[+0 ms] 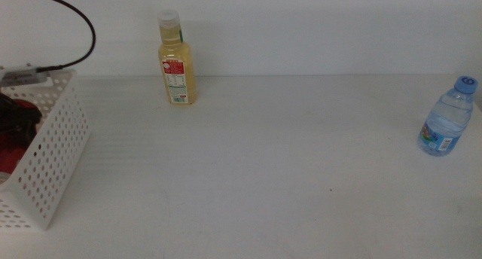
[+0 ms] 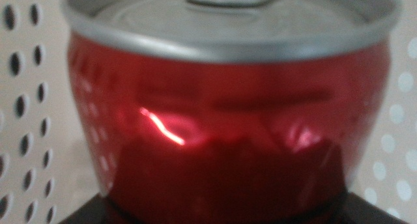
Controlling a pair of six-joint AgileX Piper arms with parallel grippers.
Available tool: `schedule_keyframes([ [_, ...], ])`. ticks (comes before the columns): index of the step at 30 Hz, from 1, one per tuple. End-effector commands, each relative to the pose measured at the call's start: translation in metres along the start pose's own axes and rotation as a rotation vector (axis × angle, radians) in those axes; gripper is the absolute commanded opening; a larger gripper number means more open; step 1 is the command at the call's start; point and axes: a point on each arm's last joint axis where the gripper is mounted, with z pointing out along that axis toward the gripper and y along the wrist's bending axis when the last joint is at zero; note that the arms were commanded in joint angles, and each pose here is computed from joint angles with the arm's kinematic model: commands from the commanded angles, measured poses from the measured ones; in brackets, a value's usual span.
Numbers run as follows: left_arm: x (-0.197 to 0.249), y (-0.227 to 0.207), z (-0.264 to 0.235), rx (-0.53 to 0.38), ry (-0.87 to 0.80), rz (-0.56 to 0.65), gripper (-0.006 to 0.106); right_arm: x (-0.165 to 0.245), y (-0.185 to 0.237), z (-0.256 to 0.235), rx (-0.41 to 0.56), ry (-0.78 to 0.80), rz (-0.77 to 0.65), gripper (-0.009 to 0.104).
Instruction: Use arms to grab the bottles and put them into the dustbin to the left of the table.
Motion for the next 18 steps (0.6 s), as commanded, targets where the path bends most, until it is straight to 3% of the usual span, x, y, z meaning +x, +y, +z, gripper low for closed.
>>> schedule_keyframes([
  [1,-0.006,-0.009,-0.030,-0.014,-0.099,0.015,-0.005,-0.010,-0.001,-0.003,0.011,-0.110,-0.009,0.067],
  [5,-0.010,-0.018,-0.025,-0.018,-0.100,0.041,0.000,-0.010,-0.001,-0.003,0.011,-0.110,-0.009,0.067],
  [9,-0.013,-0.022,-0.025,-0.036,-0.118,0.060,0.011,-0.010,-0.001,-0.003,0.011,-0.110,-0.009,0.067],
  [12,-0.015,-0.022,-0.025,-0.049,-0.127,0.068,0.029,-0.010,-0.001,-0.003,0.011,-0.110,-0.009,0.067],
  [18,-0.015,-0.022,-0.025,-0.059,-0.129,0.072,0.077,-0.010,-0.001,-0.003,0.011,-0.110,-0.009,0.067],
])
